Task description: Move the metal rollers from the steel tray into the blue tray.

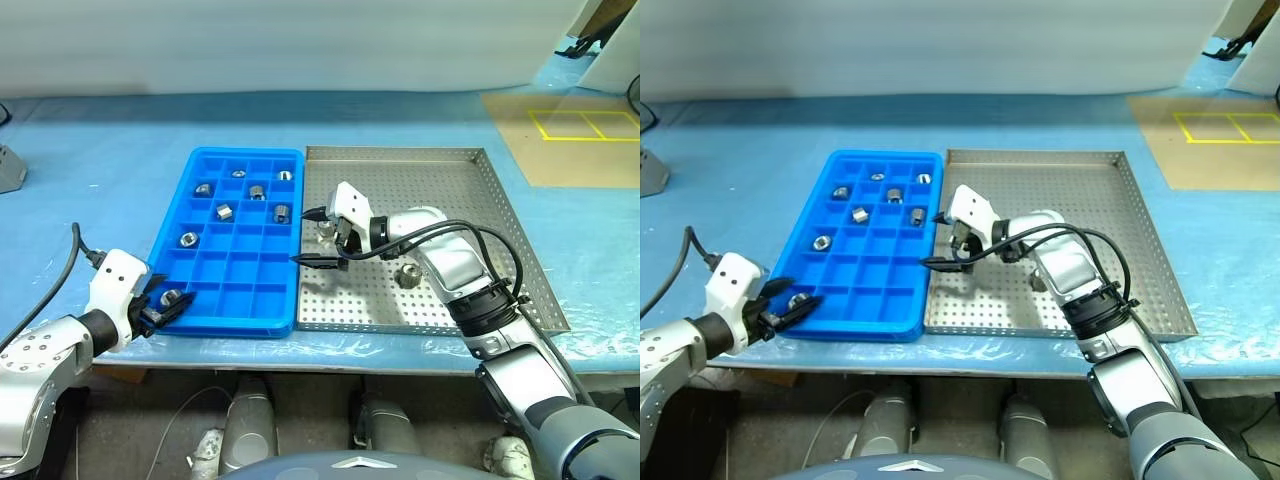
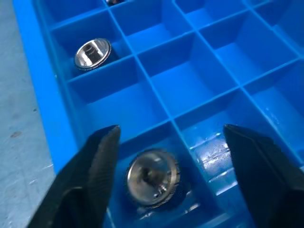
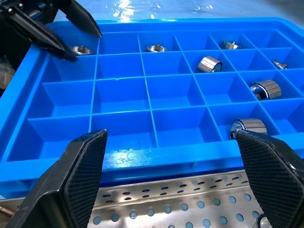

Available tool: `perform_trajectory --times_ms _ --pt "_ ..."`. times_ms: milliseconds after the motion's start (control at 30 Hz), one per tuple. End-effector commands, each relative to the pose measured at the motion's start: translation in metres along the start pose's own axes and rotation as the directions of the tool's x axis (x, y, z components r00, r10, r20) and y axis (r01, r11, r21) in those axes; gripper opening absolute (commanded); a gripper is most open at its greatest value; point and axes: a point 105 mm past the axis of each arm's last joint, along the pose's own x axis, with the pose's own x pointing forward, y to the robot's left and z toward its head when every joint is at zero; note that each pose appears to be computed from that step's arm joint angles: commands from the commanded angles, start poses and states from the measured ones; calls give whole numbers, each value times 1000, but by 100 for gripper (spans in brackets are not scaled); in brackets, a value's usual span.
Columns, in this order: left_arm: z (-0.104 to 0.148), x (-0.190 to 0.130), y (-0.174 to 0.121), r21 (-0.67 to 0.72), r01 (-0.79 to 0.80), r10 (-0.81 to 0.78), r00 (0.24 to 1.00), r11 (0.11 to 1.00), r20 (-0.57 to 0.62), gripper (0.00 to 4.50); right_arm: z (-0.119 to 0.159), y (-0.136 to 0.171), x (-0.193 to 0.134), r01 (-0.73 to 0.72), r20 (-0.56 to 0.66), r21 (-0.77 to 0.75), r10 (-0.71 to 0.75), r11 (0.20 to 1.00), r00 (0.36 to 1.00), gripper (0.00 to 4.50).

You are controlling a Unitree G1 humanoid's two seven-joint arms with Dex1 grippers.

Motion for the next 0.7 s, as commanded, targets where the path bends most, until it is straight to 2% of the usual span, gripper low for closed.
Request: perform_trajectory --times_ms 33,133,400,533,700 --pt "11 -3 9 23 -28 27 999 999 28 367 14 -2 -3 13 35 -48 -12 999 999 450" --pt "25 1 8 43 -13 10 997 999 72 367 14 -4 -6 25 33 -48 -23 999 999 450" --pt "87 24 5 169 135 -167 967 976 191 367 6 -15 -24 102 -1 -40 -102 994 995 450" --pt "114 48 -7 261 241 -297 933 935 203 367 -2 -27 -49 189 -34 -34 -190 981 981 450" --pt "129 85 -29 303 343 -412 889 889 203 367 -12 -44 -84 337 -85 -38 -339 941 937 450"
